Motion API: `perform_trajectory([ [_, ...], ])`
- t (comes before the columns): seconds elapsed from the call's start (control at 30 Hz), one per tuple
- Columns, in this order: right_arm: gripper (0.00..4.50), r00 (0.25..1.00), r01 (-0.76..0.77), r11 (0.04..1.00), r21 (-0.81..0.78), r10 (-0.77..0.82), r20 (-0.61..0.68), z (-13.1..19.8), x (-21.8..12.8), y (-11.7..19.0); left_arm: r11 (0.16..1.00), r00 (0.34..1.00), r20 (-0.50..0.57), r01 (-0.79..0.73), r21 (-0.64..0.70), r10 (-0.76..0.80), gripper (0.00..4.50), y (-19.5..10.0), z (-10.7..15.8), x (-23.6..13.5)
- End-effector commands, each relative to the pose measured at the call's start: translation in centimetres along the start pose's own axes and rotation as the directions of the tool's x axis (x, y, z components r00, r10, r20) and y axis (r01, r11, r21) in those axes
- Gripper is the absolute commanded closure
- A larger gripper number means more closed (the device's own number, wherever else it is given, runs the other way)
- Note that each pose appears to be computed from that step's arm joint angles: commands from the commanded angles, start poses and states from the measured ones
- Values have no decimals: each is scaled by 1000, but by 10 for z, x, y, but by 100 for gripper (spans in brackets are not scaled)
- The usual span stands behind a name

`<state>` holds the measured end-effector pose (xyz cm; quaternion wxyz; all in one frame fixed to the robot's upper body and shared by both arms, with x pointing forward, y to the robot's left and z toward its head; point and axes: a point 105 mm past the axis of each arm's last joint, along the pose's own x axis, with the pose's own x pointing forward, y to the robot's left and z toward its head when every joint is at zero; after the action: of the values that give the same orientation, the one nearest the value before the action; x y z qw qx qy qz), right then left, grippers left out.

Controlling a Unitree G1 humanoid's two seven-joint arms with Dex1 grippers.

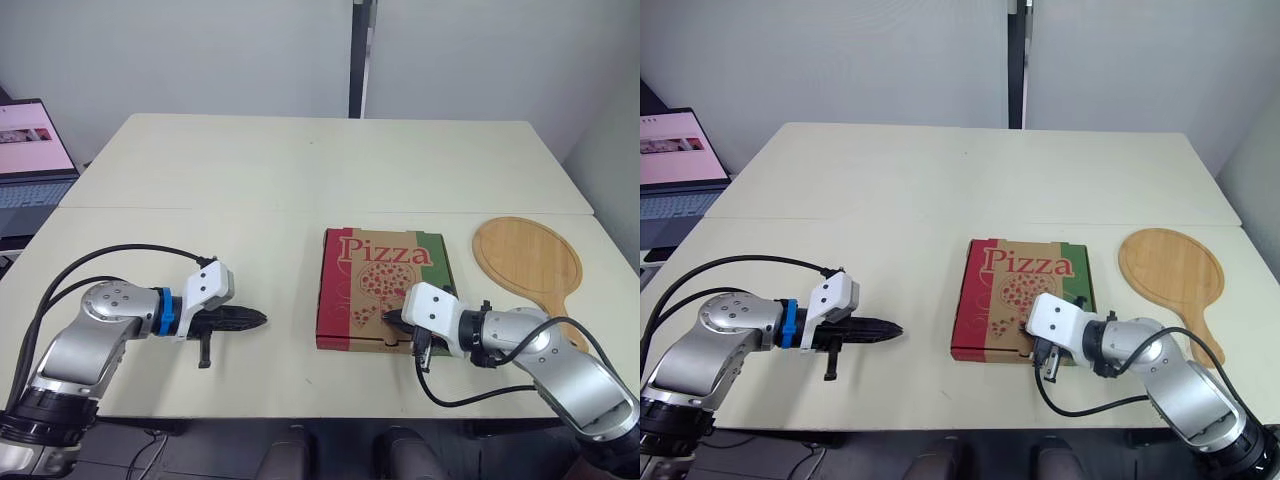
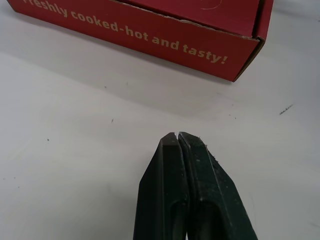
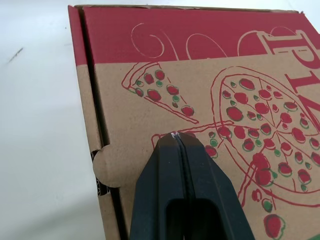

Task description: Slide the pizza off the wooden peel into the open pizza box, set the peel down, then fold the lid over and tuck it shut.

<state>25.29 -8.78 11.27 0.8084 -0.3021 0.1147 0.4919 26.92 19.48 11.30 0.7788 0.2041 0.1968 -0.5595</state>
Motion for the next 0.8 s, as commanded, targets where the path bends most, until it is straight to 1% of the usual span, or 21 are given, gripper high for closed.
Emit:
perform_trajectory([
  [0.03,448,999,25,999,37,-26,33,-1,1,-2,999,1000,25,-6,39,5,450,2,12,-1],
  [0.1,448,996,45,998,40,-48,71,5,-3,-5,999,999,28,-18,41,17,450,4,13,-2],
  [0.37,448,980,115,991,65,-124,158,18,-19,-19,998,998,43,-55,38,53,450,8,14,-4],
  [0.47,448,963,178,980,85,-191,192,23,-35,-29,990,990,55,-133,44,131,450,18,15,-10],
  [0.53,448,946,240,965,102,-256,197,21,-51,-38,980,978,81,-195,27,193,450,26,17,-16],
  [0.6,448,933,300,946,121,-318,170,10,-68,-44,965,958,122,-264,11,261,450,34,19,-24],
  [0.67,448,923,356,928,113,-368,113,-7,-87,-48,948,939,136,-318,-16,317,450,38,16,-34],
  [0.77,448,890,455,888,71,-456,10,-39,-125,-55,916,912,87,-400,-33,401,450,39,-4,-54],
  [0.8,448,888,460,884,88,-459,-32,-50,-139,-56,897,896,42,-441,-39,442,450,40,-15,-61],
])
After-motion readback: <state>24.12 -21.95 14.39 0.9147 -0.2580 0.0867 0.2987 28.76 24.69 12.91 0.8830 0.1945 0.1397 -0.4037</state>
